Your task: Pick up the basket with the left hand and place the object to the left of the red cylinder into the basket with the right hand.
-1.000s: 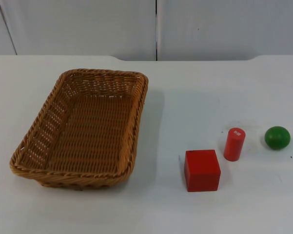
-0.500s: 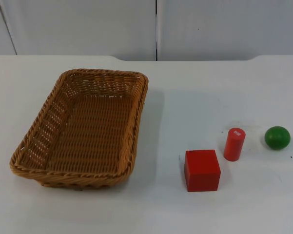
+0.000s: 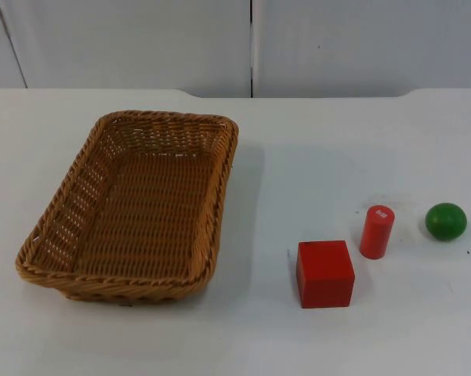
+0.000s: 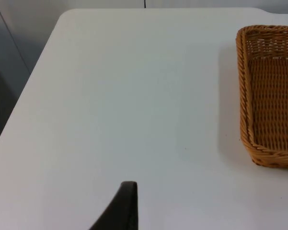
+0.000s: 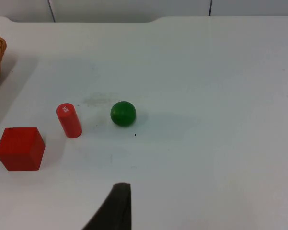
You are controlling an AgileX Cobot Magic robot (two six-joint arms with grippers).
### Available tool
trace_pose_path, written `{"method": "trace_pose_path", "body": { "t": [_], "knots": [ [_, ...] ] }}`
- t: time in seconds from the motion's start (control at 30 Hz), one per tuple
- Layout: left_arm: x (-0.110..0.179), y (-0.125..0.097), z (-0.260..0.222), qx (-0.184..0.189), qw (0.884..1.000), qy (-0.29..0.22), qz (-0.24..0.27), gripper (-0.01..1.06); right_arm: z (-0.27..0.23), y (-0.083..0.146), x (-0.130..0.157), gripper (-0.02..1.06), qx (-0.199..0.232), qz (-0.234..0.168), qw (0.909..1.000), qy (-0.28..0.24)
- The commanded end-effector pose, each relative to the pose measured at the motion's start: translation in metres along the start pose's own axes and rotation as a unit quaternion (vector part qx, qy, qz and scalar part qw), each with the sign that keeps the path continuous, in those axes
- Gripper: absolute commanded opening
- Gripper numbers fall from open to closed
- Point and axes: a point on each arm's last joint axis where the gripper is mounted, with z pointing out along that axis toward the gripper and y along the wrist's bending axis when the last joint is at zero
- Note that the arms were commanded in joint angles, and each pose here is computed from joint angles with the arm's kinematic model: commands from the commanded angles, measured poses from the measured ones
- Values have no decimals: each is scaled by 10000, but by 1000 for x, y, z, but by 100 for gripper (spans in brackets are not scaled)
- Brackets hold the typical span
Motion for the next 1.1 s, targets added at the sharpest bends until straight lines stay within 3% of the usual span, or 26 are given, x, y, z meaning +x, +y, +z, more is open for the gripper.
{"method": "trace_pose_path", "body": {
  "t": [0.0,0.5,1.07],
  "knots": [
    [0,-2,0,108,9999,-43,-70,105,1,0,1,105,26,-63,10000,-17],
    [-36,-3,5,178,9991,381,-107,105,1,0,1,105,26,-63,10000,-17],
    [-49,-6,18,337,9986,351,-226,105,1,0,1,105,26,-63,10000,-17]
  ]
}}
